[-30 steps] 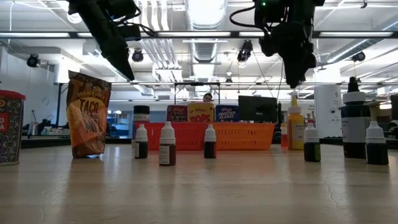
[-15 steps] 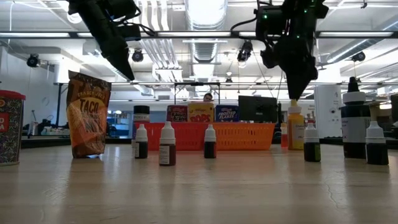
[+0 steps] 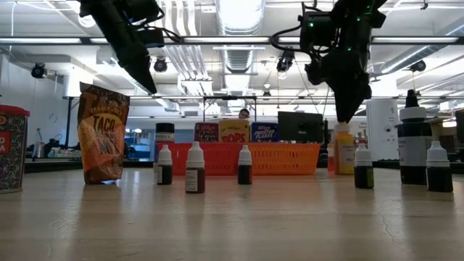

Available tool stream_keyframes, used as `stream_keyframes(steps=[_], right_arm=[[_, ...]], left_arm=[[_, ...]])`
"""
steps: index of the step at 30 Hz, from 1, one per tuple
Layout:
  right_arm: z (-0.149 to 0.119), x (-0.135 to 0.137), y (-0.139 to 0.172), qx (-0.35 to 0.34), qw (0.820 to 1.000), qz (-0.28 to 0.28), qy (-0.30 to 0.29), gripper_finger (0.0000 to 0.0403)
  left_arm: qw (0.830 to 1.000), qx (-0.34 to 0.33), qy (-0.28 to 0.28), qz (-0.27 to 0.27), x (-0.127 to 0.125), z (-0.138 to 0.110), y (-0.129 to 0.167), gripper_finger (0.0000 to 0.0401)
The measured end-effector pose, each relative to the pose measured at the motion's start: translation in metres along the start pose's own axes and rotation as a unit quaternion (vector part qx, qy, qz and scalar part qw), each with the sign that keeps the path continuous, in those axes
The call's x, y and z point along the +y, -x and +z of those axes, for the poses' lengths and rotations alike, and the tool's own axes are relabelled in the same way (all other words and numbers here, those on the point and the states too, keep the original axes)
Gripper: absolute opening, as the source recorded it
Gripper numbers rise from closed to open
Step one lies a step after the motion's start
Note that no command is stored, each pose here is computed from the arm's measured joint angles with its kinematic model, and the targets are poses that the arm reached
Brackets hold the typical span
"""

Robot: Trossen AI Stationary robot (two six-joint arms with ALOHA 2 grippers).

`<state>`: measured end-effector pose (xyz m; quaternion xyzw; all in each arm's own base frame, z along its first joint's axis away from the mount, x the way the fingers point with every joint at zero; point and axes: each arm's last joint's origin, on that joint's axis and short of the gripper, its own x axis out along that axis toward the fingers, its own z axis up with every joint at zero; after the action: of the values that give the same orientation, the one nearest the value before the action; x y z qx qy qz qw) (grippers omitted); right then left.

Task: Pick & Place Kitchen Items
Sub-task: Put the large yellow food coloring bottle into the orange bin

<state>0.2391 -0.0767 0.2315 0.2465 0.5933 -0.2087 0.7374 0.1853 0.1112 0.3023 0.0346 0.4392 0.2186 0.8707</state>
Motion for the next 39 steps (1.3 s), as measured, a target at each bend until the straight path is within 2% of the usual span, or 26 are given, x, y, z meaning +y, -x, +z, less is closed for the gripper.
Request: stream_keyframes(steps=[17, 32, 39], right_arm=[[0.0043, 0.0017, 0.0014, -0.015, 1.000, 0.006, 0.001, 0.0042], [0.0043, 0.0019, 0.0028, -0.012, 1.000, 0.008, -0.001, 0.0050], [0.0043, 0.0020, 0.0027, -0.011, 1.000, 0.010, -0.007, 0.0085]], left_arm=[[1.000, 0.000, 0.000, 0.000, -0.0001, 0.0000, 0.0000, 0.0262], [1.000, 0.000, 0.000, 0.000, 0.0000, 0.0000, 0.0000, 0.0262], [1.000, 0.000, 0.000, 0.000, 0.0000, 0.0000, 0.0000, 0.0262]])
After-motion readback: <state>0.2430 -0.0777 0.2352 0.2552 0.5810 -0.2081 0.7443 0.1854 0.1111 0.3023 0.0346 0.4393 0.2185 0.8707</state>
